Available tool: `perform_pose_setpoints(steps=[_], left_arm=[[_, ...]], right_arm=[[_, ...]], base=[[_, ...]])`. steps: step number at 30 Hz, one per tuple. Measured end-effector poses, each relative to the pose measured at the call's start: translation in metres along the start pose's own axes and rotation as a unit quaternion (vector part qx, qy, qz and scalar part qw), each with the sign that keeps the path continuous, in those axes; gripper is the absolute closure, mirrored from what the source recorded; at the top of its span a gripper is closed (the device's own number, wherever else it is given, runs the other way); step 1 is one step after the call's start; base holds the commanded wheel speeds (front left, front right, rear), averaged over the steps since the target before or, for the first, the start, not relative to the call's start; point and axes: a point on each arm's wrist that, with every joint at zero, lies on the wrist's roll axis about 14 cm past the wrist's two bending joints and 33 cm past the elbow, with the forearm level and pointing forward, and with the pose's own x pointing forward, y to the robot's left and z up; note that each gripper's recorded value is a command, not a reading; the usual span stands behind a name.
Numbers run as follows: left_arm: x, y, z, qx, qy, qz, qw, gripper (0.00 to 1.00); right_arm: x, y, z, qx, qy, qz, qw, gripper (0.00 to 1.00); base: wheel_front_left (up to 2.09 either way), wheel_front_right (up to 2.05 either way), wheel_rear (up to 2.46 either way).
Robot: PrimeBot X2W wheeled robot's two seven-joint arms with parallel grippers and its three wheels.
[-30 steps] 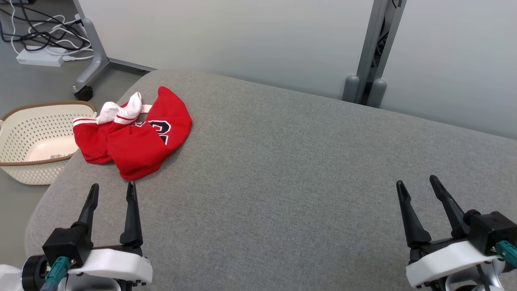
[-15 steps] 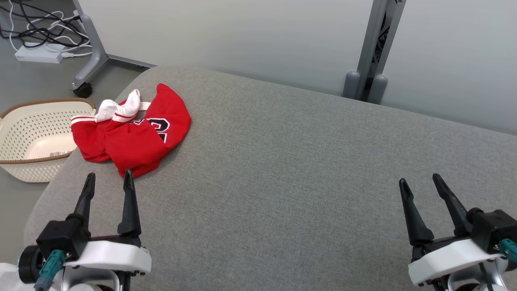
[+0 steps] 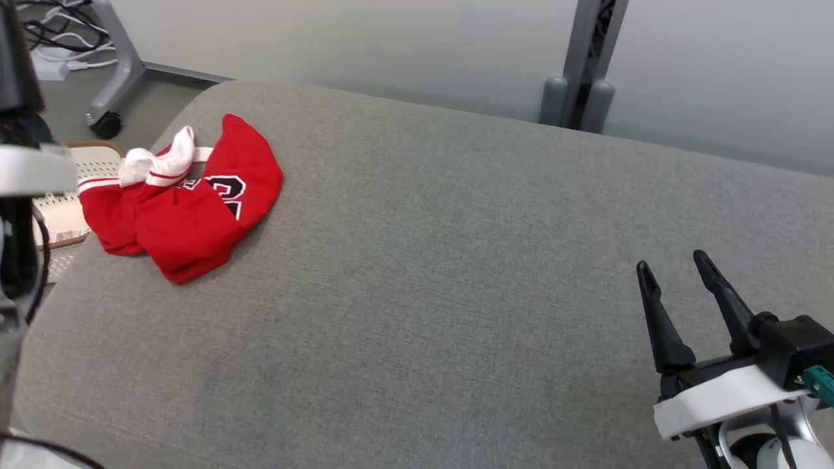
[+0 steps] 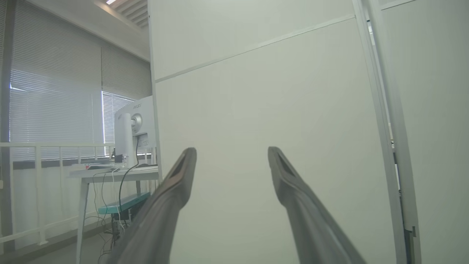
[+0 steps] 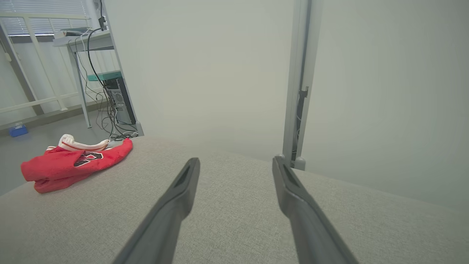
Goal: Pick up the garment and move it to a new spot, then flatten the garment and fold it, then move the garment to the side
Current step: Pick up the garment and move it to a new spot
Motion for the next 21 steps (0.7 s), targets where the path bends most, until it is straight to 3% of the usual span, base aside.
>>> perform_pose_setpoints(steps=[5, 8, 16, 17, 18, 21], left_arm=[[0.034, 0.024, -0.081, -0.014, 0.128, 0.025, 0.991, 0.00], [0.026, 0.040, -0.151, -0.009, 0.235, 0.049, 0.971, 0.00], [-0.046, 0.044, -0.298, 0.023, 0.467, 0.054, 0.882, 0.00], [-0.046, 0.044, -0.298, 0.023, 0.467, 0.054, 0.882, 0.00], [-0.071, 0.043, -0.326, 0.030, 0.517, 0.055, 0.853, 0.00], [-0.100, 0.042, -0.354, 0.033, 0.568, 0.060, 0.820, 0.00]], right_arm=[[0.005, -0.016, -0.010, 0.000, 0.012, -0.017, 1.000, 0.00], [0.008, -0.025, -0.017, 0.002, 0.020, -0.027, 0.999, 0.00], [0.019, -0.051, -0.044, -0.005, 0.051, -0.050, 0.997, 0.00], [0.019, -0.051, -0.044, -0.005, 0.051, -0.050, 0.997, 0.00], [0.021, -0.055, -0.055, -0.005, 0.064, -0.054, 0.997, 0.00], [0.025, -0.062, -0.064, -0.007, 0.072, -0.057, 0.996, 0.00]], base=[[0.00, 0.00, 0.00], [0.00, 0.00, 0.00], [0.00, 0.00, 0.00], [0.00, 0.00, 0.00], [0.00, 0.00, 0.00], [0.00, 0.00, 0.00]])
